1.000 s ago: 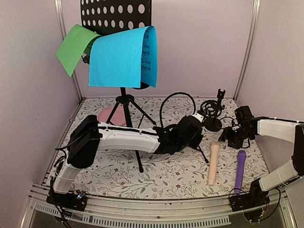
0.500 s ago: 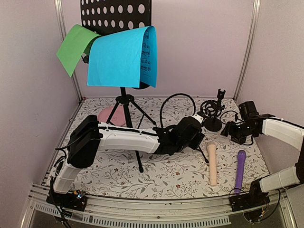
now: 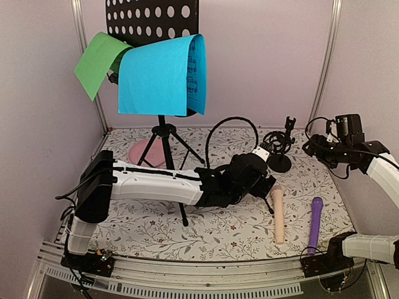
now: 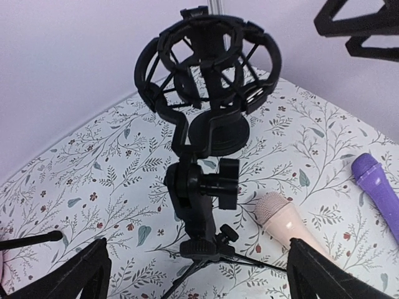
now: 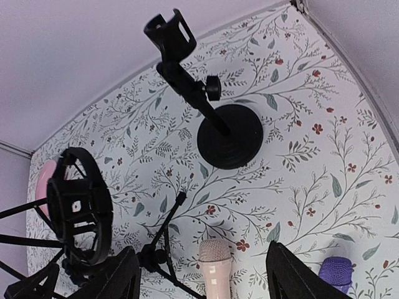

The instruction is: Pack up the instrument practice props

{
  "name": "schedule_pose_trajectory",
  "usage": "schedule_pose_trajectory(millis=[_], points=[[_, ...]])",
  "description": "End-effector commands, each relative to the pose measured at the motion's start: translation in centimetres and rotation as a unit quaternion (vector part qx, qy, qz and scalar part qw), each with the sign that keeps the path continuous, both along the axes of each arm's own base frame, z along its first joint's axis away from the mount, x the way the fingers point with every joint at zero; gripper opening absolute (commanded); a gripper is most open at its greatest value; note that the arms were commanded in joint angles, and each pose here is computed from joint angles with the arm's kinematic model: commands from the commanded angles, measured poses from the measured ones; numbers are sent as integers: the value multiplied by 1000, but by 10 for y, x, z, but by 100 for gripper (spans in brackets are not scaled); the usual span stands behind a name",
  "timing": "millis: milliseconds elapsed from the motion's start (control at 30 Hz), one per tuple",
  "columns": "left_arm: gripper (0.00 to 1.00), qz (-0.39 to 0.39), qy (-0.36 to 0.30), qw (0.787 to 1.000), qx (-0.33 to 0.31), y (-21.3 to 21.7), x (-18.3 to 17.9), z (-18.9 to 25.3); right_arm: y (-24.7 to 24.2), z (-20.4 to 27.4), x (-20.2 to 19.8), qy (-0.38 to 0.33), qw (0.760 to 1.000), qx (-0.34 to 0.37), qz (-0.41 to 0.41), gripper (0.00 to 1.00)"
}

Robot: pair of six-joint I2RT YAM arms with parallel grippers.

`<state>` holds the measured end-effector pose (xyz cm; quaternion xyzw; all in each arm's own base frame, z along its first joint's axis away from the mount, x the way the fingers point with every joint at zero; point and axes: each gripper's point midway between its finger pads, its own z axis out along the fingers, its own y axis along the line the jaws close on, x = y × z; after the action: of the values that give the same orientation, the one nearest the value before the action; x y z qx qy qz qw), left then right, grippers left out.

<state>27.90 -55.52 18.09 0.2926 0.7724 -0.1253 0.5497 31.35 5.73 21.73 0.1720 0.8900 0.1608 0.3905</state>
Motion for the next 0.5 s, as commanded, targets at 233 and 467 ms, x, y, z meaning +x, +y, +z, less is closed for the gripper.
schedule_pose_trajectory(millis=[233, 467], points=[[99, -35, -46, 998, -3, 7, -62, 72, -10, 115, -12, -138, 990, -25, 7, 70], [97, -44, -69, 997, -15, 27, -85, 116, -7, 162, -30, -219, 975, -29, 31, 70]])
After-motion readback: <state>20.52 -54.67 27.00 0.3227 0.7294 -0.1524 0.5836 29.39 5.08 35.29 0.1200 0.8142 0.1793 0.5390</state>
